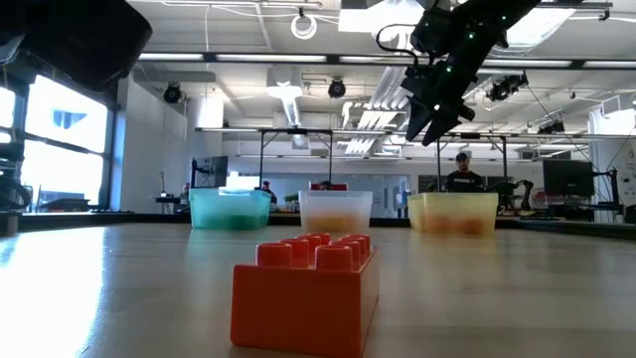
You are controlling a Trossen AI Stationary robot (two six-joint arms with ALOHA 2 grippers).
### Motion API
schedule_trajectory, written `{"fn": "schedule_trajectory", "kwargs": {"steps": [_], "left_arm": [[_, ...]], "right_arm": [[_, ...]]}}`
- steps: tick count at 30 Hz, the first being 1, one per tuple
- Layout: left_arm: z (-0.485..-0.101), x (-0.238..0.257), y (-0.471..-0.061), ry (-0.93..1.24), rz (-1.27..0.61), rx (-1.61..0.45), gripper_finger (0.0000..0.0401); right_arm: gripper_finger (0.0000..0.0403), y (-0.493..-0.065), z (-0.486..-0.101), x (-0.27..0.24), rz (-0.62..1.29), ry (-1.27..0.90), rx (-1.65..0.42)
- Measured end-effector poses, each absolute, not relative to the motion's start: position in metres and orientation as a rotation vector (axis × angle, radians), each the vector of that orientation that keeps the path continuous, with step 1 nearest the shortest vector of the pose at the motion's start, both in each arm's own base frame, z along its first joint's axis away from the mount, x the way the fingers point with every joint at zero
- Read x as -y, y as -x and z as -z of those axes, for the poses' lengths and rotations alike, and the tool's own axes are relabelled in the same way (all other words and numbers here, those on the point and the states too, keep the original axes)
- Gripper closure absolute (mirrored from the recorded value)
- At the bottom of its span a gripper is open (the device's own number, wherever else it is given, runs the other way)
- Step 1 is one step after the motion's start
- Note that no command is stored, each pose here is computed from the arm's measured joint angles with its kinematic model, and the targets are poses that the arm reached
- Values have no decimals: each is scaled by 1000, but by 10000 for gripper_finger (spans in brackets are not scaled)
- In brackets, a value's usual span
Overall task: Sort & place blocks by color
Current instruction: Put the green game piece into the green bin
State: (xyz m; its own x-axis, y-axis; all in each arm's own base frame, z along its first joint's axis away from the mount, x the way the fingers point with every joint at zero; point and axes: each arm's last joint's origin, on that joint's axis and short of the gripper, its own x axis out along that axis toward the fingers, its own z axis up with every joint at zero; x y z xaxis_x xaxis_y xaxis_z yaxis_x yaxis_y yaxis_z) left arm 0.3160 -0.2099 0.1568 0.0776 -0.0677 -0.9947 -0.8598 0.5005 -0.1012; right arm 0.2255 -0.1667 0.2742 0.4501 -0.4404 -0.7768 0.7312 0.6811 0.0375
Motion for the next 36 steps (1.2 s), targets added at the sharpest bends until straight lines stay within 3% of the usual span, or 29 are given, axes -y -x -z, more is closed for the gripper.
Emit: {"fn": "schedule_trajectory", "kwargs": {"steps": [7, 14, 26, 36], "left_arm": [[-149, 210, -317, 868, -739, -1392, 198], [-142, 208, -320, 804, -700, -1426, 293], [-158, 166, -333, 639, -620, -1441, 295], [-191, 87, -335, 395, -669, -1467, 295]], "right_arm": [[153, -226, -274, 166, 721, -410, -822], [153, -226, -274, 165, 703, -418, -819], [153, -231, -274, 159, 523, -496, -801], [153, -247, -275, 134, 358, -491, -806]]}}
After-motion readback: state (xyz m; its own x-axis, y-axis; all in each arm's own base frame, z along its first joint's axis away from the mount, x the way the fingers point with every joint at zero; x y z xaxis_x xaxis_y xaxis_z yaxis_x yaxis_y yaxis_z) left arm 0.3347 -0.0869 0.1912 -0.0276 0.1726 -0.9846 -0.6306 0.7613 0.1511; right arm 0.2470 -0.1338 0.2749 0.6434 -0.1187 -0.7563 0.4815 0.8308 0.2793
